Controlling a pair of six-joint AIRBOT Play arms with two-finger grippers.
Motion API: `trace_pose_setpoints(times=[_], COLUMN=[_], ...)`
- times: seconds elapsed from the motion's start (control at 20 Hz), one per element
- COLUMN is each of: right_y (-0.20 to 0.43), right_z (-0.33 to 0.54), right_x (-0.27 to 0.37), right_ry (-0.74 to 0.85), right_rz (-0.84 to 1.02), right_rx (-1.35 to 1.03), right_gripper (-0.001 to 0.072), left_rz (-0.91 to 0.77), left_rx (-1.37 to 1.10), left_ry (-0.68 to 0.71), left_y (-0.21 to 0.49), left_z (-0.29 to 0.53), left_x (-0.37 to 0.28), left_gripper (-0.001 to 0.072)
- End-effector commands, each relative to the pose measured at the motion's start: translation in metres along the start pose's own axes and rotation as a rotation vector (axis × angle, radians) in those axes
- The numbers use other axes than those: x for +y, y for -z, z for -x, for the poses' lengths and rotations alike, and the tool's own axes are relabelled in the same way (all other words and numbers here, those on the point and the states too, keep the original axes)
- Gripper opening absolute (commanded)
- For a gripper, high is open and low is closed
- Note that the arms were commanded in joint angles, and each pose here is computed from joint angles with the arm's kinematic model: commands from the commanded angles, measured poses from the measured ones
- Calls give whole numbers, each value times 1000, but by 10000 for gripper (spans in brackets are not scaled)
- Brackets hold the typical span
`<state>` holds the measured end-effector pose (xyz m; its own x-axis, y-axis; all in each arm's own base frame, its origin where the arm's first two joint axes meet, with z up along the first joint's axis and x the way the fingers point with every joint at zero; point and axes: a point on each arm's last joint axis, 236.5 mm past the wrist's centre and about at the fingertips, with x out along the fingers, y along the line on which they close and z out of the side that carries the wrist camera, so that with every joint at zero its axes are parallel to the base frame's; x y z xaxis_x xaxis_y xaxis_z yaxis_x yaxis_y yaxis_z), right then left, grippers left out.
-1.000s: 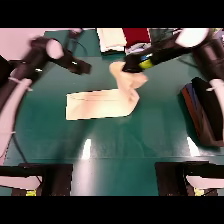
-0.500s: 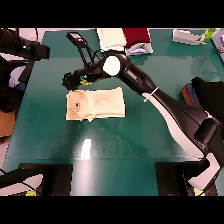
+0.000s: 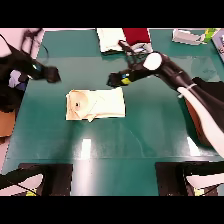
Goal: Fold the shirts.
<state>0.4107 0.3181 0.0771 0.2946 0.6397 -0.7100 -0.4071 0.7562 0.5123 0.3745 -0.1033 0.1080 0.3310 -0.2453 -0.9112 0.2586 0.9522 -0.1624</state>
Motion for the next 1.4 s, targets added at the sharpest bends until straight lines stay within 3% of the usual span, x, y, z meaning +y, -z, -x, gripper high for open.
trace_pose_setpoints(times=[0.0, 0.3, 0.55, 0.7, 0.75, 0.8, 0.85, 0.9, 1.35], right_y=[11, 12, 11, 15, 16, 16, 16, 16, 9], right_z=[23, 23, 23, 23, 23, 23, 23, 23, 33], right_x=[-41, -40, -40, -40, -39, -40, -40, -39, -29], right_ry=[54, 56, 55, 54, 53, 53, 53, 53, 40], right_rz=[-82, -83, -83, -84, -84, -84, -84, -84, -61], right_rx=[-34, -54, -56, -42, -38, -36, -36, -36, -30], right_gripper=[370, 370, 370, 370, 370, 371, 370, 370, 370], left_rz=[76, 158, 74, 59, 43, 24, 18, 3, -111], left_rx=[169, 228, 166, 194, 216, 230, 228, 218, 359], left_ry=[153, 272, 265, 190, 153, 127, 118, 119, -127], left_y=[59, 109, 107, 115, 121, 124, 124, 122, 152], left_z=[-56, -113, -130, -133, -134, -134, -134, -134, -58], left_x=[-27, -53, -79, -62, -53, -47, -44, -44, 40], left_gripper=[498, 498, 496, 495, 426, 199, 69, 24, 25])
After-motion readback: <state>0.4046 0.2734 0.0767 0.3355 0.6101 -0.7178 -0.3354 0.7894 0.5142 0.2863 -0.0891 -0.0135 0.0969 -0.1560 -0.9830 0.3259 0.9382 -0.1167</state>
